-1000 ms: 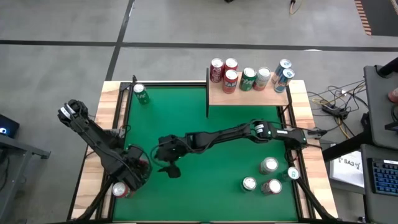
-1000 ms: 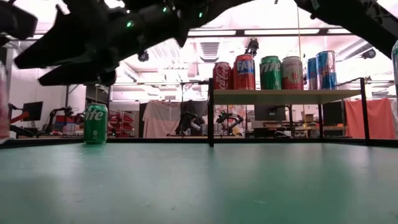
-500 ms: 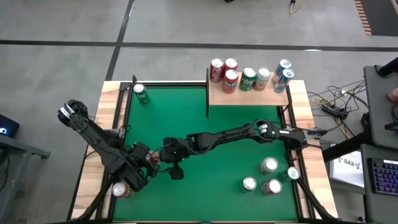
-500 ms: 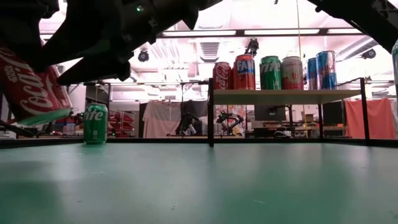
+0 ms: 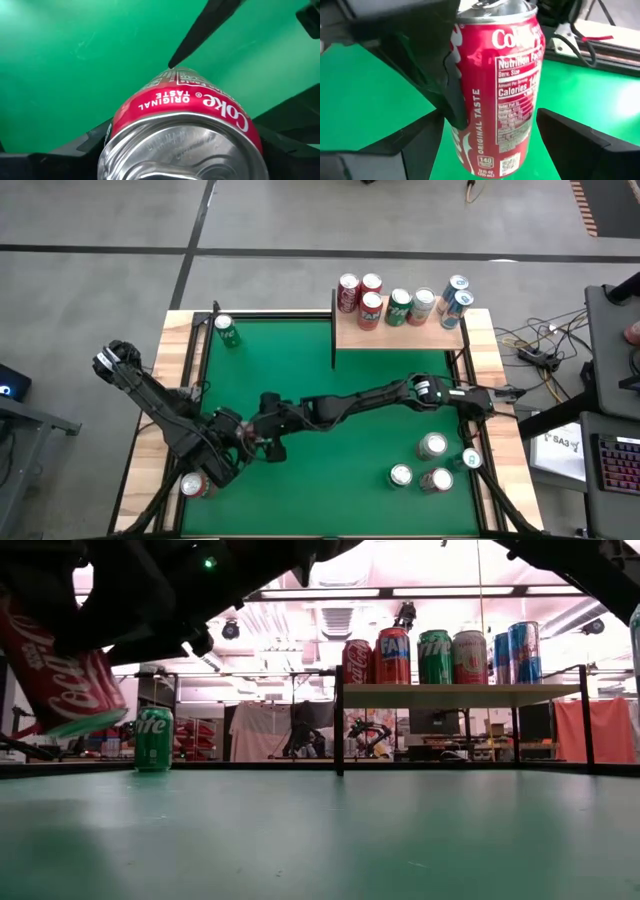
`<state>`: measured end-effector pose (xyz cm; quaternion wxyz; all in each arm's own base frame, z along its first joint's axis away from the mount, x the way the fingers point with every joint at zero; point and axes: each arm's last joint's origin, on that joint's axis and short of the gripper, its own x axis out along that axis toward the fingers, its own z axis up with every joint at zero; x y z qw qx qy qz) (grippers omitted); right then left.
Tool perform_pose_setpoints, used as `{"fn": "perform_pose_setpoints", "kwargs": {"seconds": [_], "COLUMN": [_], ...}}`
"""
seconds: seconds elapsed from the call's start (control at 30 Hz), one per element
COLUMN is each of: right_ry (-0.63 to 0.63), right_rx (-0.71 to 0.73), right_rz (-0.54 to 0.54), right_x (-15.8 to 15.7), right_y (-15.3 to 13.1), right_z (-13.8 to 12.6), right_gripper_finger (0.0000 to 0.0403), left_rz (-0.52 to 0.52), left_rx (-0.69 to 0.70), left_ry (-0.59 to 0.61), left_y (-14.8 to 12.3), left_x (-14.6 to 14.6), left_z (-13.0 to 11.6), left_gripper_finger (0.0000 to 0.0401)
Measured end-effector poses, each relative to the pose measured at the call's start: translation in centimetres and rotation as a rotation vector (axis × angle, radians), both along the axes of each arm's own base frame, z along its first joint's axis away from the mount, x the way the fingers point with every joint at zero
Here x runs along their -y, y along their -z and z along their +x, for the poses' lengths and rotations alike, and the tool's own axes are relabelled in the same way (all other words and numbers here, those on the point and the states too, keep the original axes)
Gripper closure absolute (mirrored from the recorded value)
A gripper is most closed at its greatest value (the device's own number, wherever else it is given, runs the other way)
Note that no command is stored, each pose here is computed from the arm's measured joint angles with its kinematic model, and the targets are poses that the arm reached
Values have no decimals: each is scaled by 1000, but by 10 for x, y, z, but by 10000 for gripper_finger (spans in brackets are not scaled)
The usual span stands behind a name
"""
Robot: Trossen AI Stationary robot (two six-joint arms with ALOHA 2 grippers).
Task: Place canned beverage on shelf
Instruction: Put the left red-white soda can on the shelf aligned with the other red-white soda can
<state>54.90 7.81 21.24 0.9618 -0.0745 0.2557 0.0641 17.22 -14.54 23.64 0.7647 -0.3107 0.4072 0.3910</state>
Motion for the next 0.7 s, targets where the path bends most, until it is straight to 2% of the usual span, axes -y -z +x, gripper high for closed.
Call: {"fn": "perform_pose_setpoints", "kwargs": {"seconds": [0.2, 0.33, 0.43, 0.7], "right_ry": [-55, -115, -124, -121], "right_rx": [21, 9, 11, 80], "right_rz": [4, -70, -86, -17], "right_x": [-2, -2, -2, -4], "right_y": [9, 16, 17, 35], "right_z": [5, 4, 4, 14], "right_gripper_finger": [92, 94, 97, 91], "left_rz": [-31, -35, -32, -50], "left_rx": [-36, -61, -65, -54], "left_ry": [14, 55, 70, 71], "left_y": [-1, 0, -1, -7], "left_x": [1, 2, 2, 4], "left_z": [-1, -1, -1, 1], "left_gripper_finger": [106, 106, 106, 106]}}
